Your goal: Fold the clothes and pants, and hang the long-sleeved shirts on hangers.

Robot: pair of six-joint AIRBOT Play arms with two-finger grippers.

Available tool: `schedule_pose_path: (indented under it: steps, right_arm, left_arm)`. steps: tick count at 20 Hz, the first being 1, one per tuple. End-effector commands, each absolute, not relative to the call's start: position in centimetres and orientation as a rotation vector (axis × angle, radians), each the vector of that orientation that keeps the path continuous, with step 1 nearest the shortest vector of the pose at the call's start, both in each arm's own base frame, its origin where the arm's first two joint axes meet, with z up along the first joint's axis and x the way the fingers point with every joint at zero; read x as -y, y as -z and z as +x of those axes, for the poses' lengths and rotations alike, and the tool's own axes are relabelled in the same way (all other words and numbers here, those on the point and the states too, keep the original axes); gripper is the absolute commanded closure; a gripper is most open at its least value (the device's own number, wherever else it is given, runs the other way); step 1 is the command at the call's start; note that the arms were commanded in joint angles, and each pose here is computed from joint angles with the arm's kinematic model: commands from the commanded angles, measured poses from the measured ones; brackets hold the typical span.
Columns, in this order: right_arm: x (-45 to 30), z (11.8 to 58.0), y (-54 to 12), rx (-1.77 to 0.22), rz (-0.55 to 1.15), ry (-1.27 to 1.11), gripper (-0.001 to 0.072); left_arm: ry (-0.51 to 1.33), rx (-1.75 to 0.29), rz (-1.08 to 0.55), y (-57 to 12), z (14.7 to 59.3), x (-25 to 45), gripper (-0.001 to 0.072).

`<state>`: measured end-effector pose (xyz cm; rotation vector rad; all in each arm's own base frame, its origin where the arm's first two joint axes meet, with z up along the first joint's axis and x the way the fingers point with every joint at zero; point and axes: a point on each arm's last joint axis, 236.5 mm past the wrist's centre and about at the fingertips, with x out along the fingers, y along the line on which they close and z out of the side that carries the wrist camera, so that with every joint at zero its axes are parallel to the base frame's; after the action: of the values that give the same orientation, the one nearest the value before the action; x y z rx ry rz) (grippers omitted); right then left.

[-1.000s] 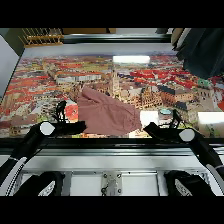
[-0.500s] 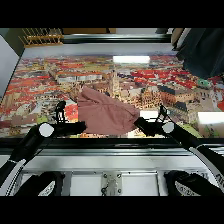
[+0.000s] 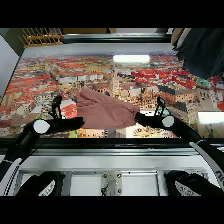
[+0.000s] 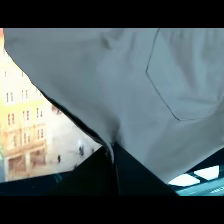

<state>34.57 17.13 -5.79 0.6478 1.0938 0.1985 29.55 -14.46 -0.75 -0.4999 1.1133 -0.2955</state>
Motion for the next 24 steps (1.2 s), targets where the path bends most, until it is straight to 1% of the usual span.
schedule_pose_path:
  steps: [1,3,5,6,7,9,12,15,16,18,21,24]
  right_arm:
    - [-17.0,36.2,-5.9,-0.941,0.398,-0.388,0.0702]
    - [-17.1,35.6,-16.2,-0.793,0.345,-0.468,0.0703]
    - [-17.2,33.4,-25.2,-0.648,0.379,-0.518,0.0703]
    - [-17.1,32.1,-28.6,-0.588,0.396,-0.533,0.0703]
    - [-16.8,30.5,-31.4,-0.534,0.415,-0.547,0.0703]
    - [-16.2,27.6,-34.9,-0.461,0.465,-0.56,0.0703]
    - [-15.8,23.9,-35.9,-0.479,0.552,-0.56,0.0703]
    - [-15.9,22.0,-33.0,-0.662,0.657,-0.511,0.0703]
    - [-16.0,21.8,-31.4,-0.741,0.672,-0.486,0.0702]
    - [-16.4,22.3,-27.2,-0.913,0.68,-0.428,0.0702]
    - [-16.9,25.3,-20.2,-1.133,0.678,-0.33,0.0702]
    - [-17.1,30.3,-12.0,-1.304,0.55,-0.281,0.0702]
  left_arm:
    - [0.356,-0.849,-0.497,-11.7,32.8,13.4,0.0697]
    - [0.427,-0.599,-0.464,-22.9,32.4,13.4,0.0697]
    - [0.499,-0.355,-0.424,-33.4,29.2,13.5,0.0697]
    - [0.531,-0.268,-0.407,-36.9,27.1,13.7,0.0697]
    - [0.558,-0.19,-0.396,-39.9,25.0,13.7,0.0697]
    - [0.596,-0.104,-0.412,-43.5,21.5,13.7,0.0697]
    - [0.609,-0.049,-0.441,-45.3,18.9,13.2,0.0698]
    - [0.595,-0.124,-0.504,-42.9,19.8,13.4,0.0697]
    - [0.584,-0.177,-0.525,-41.2,21.0,13.6,0.0697]
    - [0.551,-0.351,-0.538,-35.8,24.1,14.4,0.0697]
    - [0.475,-0.645,-0.56,-25.7,29.7,15.5,0.0697]
    - [0.366,-0.87,-0.589,-14.8,36.8,15.9,0.0697]
